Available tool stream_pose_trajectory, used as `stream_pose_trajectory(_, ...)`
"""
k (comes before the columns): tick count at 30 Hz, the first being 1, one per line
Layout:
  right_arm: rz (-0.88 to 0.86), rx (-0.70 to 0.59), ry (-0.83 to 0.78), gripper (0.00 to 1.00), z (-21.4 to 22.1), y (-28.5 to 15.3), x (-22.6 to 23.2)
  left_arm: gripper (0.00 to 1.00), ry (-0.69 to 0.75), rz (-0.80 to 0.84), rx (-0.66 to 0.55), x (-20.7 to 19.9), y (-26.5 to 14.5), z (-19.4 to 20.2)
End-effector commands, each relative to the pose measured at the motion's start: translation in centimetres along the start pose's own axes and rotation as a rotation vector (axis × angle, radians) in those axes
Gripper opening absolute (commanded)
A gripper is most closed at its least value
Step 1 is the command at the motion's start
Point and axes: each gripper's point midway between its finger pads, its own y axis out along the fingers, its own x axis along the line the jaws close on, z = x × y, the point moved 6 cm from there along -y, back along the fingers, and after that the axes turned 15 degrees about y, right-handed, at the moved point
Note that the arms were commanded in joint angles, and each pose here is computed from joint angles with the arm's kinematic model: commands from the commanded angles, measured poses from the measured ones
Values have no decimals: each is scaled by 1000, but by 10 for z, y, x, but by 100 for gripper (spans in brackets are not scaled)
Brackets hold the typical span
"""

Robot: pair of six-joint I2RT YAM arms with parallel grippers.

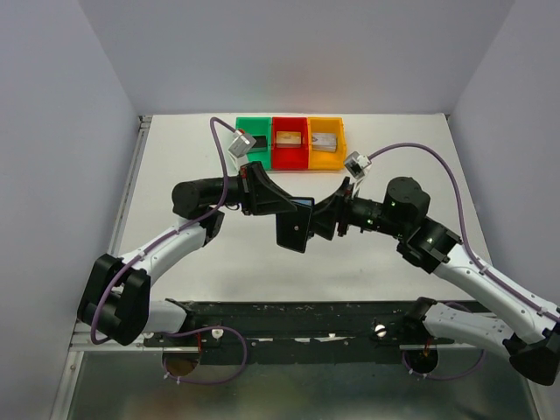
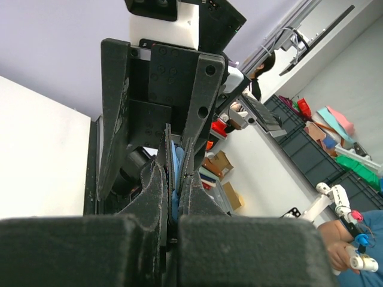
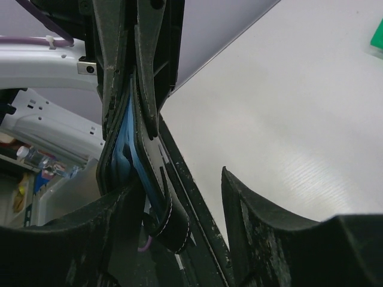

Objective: Take the credit cards out of the card holder
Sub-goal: Open the card holder.

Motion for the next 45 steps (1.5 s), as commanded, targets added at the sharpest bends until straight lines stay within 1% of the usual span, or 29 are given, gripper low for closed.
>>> stream_pose_trajectory(1,-75,47,21,58,3,9,6,0,288,167,-65,-39,8,-15)
stream_pose_trajectory(3,-91,28,17,54,0,10,8,0,287,169,-65,-40,9,-16)
stream_pose_trajectory(7,-85,14,6,40,-1,7,8,1,281,169,-57,-38,8,-15)
stream_pose_trajectory(8,-83,14,2,36,0,6,8,8,276,168,-56,-38,9,-16)
stream_pose_trajectory(9,-78,13,0,33,0,5,8,22,273,166,-55,-37,8,-16)
stream_pose_trajectory(11,-81,1,-14,28,-4,2,11,45,269,150,-59,-33,6,-17)
stream_pose_trajectory(12,-64,18,-9,26,0,0,9,53,272,141,-66,-32,5,-18)
stream_pose_trajectory(13,-57,19,-12,23,0,-1,8,71,273,125,-76,-30,3,-19)
stream_pose_trajectory(15,-50,20,-20,19,0,-5,8,86,270,80,-83,-23,-1,-20)
stream_pose_trajectory(17,-35,19,-25,14,0,-7,7,91,261,24,-83,-16,-5,-21)
stream_pose_trajectory(18,-28,18,-30,13,0,-8,6,99,261,-6,-90,-12,-7,-23)
stream_pose_trajectory(19,-19,17,-35,10,-1,-10,6,99,242,-45,-94,-6,-10,-23)
stream_pose_trajectory(21,17,12,-42,0,-2,-13,3,99,213,-147,-108,7,-16,-23)
stream_pose_trajectory(22,44,12,-47,1,-3,-16,1,99,162,-225,-106,18,-20,-20)
stream_pose_trajectory(23,73,8,-54,1,-4,-18,0,99,187,-285,-110,26,-24,-20)
stream_pose_trajectory(24,99,12,-65,0,-5,-20,-3,99,162,-357,-105,34,-28,-17)
stream_pose_trajectory(26,140,13,-84,1,-7,-25,-4,99,185,-469,-120,43,-37,-16)
stream_pose_trajectory(28,158,2,-101,1,-9,-30,-3,99,207,-550,-140,50,-45,-14)
stream_pose_trajectory(30,176,-4,-105,1,-11,-33,-3,99,203,-594,-194,52,-53,-12)
stream_pose_trajectory(32,272,-2,-83,1,-13,-34,-12,99,238,-531,-276,45,-55,-9)
stream_pose_trajectory(33,361,2,-68,1,-15,-38,-20,99,269,-481,-311,41,-54,-8)
stream_pose_trajectory(34,448,14,-50,1,-15,-38,-29,99,249,-436,-317,40,-52,-5)
stream_pose_trajectory(36,535,30,-37,0,-15,-39,-38,99,186,-358,-269,43,-47,0)
stream_pose_trajectory(38,529,26,-24,1,-12,-36,-40,99,135,-298,-236,45,-41,9)
stream_pose_trajectory(41,532,20,2,1,-10,-33,-43,99,138,-239,-204,42,-28,23)
stream_pose_trajectory(43,586,18,12,1,-11,-34,-49,99,147,-242,-165,41,-19,32)
stream_pose_trajectory(45,595,24,11,0,-10,-34,-50,99,169,-267,-134,40,-8,38)
